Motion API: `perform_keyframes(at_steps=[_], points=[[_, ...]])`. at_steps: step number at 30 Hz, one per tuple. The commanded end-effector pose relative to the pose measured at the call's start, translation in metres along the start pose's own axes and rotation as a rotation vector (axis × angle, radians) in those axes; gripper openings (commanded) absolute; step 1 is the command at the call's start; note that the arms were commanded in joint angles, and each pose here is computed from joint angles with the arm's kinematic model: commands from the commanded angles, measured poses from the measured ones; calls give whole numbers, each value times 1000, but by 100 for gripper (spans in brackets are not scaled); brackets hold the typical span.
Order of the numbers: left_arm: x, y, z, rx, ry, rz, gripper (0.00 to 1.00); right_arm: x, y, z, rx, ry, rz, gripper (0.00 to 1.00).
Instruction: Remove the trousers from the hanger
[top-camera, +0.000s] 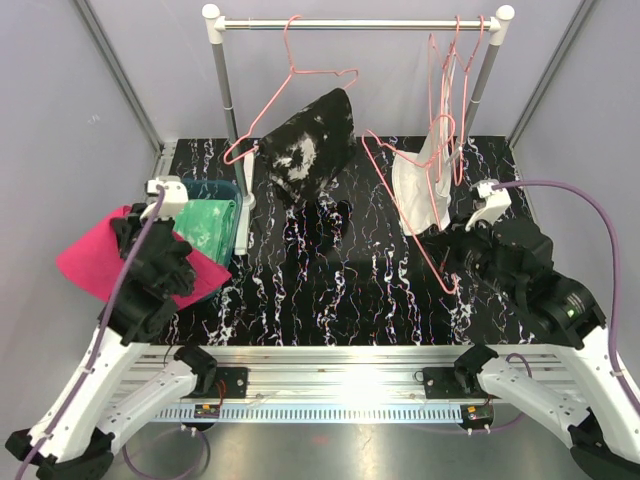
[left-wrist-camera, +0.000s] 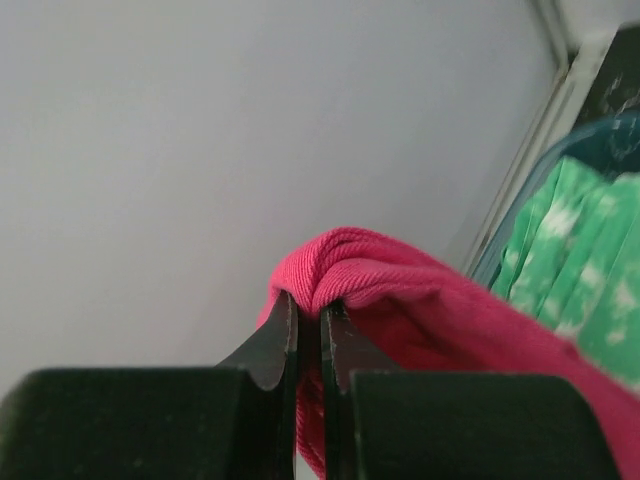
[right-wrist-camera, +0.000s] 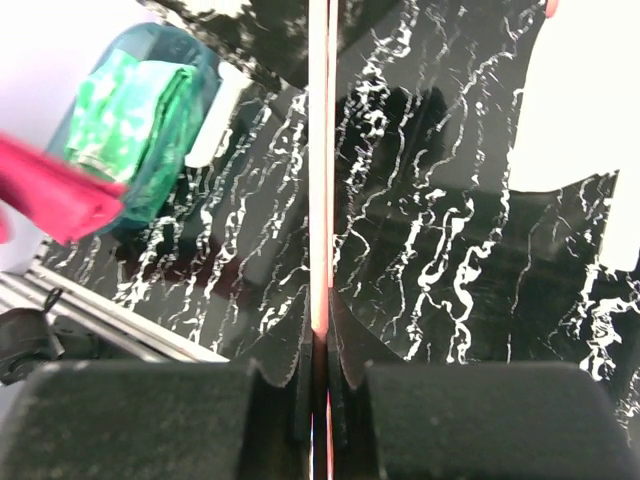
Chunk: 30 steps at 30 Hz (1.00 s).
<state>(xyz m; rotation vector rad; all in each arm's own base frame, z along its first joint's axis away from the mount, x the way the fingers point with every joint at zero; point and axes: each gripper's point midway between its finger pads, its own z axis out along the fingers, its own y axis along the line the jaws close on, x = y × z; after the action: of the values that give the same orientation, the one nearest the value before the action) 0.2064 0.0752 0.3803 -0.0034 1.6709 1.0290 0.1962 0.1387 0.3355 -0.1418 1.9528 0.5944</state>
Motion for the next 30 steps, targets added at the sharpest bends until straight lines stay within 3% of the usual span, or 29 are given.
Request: perform_keyframes(at_steps=[1,11,18,21,27,30], points=[[5,-11,6,34,-18,-27,0,-34,19,-20,-89,-121,6,0],[-10,22,14,-51,13,-19,0,-36,19,-26,-96,-135,-15,0],[-26,50,29,-157,-53,119,0,-33,18,-28,-102,-134,-14,0],[-31,42,38,-138,-58,252,0,-32,18,-28,-103,-132,-15,0],[-49,49,47,-140,-68,289,0,-30,17,-32,-105,-130,-25,0],[-47,38,47,-60,-85,403,0,-28,16,-33,-100,-127,-30,0]])
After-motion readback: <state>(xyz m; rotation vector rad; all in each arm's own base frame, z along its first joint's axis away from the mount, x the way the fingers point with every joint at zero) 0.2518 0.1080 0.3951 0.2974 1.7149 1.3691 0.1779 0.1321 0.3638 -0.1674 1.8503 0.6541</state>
